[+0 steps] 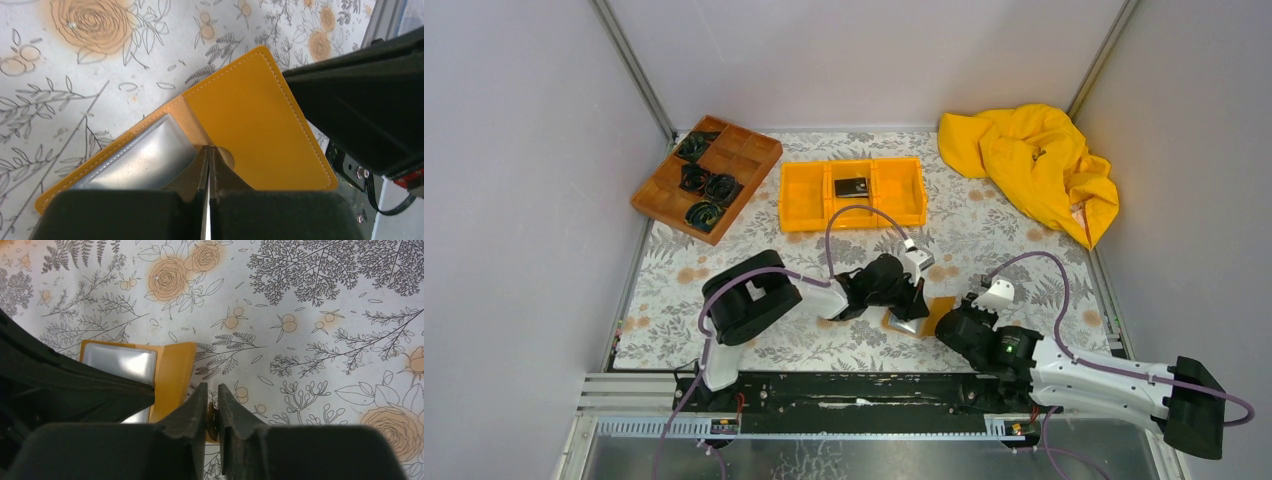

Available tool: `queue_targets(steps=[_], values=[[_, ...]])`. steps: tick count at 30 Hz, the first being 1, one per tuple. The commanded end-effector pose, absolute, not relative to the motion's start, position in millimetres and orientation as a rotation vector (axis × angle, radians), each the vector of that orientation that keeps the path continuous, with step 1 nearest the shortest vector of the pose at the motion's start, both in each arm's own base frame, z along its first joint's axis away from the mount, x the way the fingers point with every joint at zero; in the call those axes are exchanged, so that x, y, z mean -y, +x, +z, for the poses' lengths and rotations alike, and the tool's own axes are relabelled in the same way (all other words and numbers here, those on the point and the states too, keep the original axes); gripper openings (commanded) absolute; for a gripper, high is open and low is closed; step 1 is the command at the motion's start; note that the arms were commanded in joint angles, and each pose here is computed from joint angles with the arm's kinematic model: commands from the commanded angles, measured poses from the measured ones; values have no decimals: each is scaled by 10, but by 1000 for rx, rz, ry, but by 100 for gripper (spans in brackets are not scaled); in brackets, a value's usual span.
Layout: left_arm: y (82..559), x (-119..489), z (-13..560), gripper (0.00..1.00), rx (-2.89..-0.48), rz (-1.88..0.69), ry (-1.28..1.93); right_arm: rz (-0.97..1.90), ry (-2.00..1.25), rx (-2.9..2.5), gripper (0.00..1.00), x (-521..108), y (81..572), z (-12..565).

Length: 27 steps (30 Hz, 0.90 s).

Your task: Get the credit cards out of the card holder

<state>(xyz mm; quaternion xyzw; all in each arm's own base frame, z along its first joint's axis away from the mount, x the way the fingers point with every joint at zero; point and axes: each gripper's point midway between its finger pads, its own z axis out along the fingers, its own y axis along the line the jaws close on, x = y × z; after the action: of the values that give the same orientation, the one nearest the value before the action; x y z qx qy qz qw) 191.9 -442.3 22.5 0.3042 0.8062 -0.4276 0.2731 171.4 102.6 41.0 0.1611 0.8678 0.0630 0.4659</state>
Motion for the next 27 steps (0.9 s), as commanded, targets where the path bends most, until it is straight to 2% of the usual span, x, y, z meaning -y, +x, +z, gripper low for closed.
queue_targets(steps=[1, 8, 9, 12, 13, 14, 15, 19, 23, 25, 27], values=[[2010, 4409, 41, 0, -2253, -1022, 790, 173, 410, -2116, 24, -1047, 1729, 520], [2079, 4342, -198, 0, -2377, -906, 732, 188, 466, -2087, 31, -975, 1724, 687], [2082, 4324, -226, 0, -2392, -888, 730, 194, 469, -2084, 35, -970, 1722, 711], [2120, 4274, -282, 0, -2421, -828, 709, 234, 488, -2065, 62, -971, 1725, 795], [2135, 4258, -297, 0, -2429, -810, 703, 261, 485, -2061, 68, -994, 1724, 839], [2145, 4245, -305, 0, -2433, -795, 697, 285, 488, -2053, 70, -1007, 1726, 885], [2165, 4236, -308, 0, -2435, -782, 690, 309, 485, -2048, 70, -1026, 1726, 924], [2209, 4185, -313, 0, -2440, -728, 673, 386, 455, -2029, 61, -1142, 1751, 1031], [2223, 4147, -323, 0, -2447, -700, 663, 390, 418, -2055, 59, -1283, 1776, 1002], [2242, 4128, -315, 0, -2445, -688, 651, 381, 396, -2095, 51, -1371, 1768, 928], [2265, 4099, -315, 0, -2446, -665, 639, 376, 384, -2124, 35, -1461, 1772, 848]])
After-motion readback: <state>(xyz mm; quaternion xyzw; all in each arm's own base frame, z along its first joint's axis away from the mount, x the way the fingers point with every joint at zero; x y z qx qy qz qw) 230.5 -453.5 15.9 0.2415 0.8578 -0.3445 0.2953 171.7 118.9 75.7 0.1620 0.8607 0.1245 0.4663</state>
